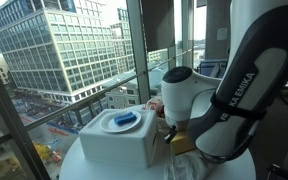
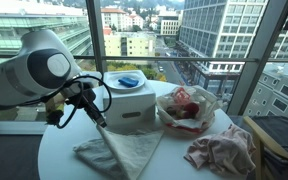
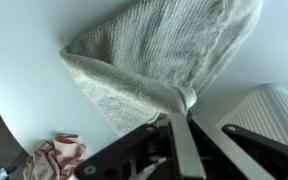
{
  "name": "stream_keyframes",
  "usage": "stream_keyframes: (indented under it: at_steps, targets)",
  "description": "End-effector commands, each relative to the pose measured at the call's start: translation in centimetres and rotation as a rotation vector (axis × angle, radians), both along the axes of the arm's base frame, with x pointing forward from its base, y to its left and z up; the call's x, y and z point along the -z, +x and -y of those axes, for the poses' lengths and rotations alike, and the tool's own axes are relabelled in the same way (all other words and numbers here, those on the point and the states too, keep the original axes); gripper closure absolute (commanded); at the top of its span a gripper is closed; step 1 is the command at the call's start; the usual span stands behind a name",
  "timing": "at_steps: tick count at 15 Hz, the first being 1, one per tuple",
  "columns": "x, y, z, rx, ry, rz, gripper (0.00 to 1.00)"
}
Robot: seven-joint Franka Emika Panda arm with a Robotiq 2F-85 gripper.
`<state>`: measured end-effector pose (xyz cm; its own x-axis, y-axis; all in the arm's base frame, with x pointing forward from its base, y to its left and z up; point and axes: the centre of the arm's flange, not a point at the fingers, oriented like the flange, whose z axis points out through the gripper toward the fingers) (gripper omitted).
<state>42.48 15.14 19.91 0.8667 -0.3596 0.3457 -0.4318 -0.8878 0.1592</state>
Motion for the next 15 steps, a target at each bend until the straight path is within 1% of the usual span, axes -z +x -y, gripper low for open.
stream_keyframes:
  at_steps: [1, 7, 10, 13, 15]
  targets:
    - [-1.6, -0.9, -2.2, -0.110, 0.061, -0.075, 0.97]
    - [-0.3, -1.2, -4.7, -0.233, 0.093, -0.164, 0.96]
    - [1.9, -0.7, -5.1, -0.238, 0.084, -0.182, 0.96]
    - [3.6, -0.4, -5.7, -0.235, 0.093, -0.212, 0.96]
    - [4.5, -0.4, -6.4, -0.243, 0.102, -0.212, 0.96]
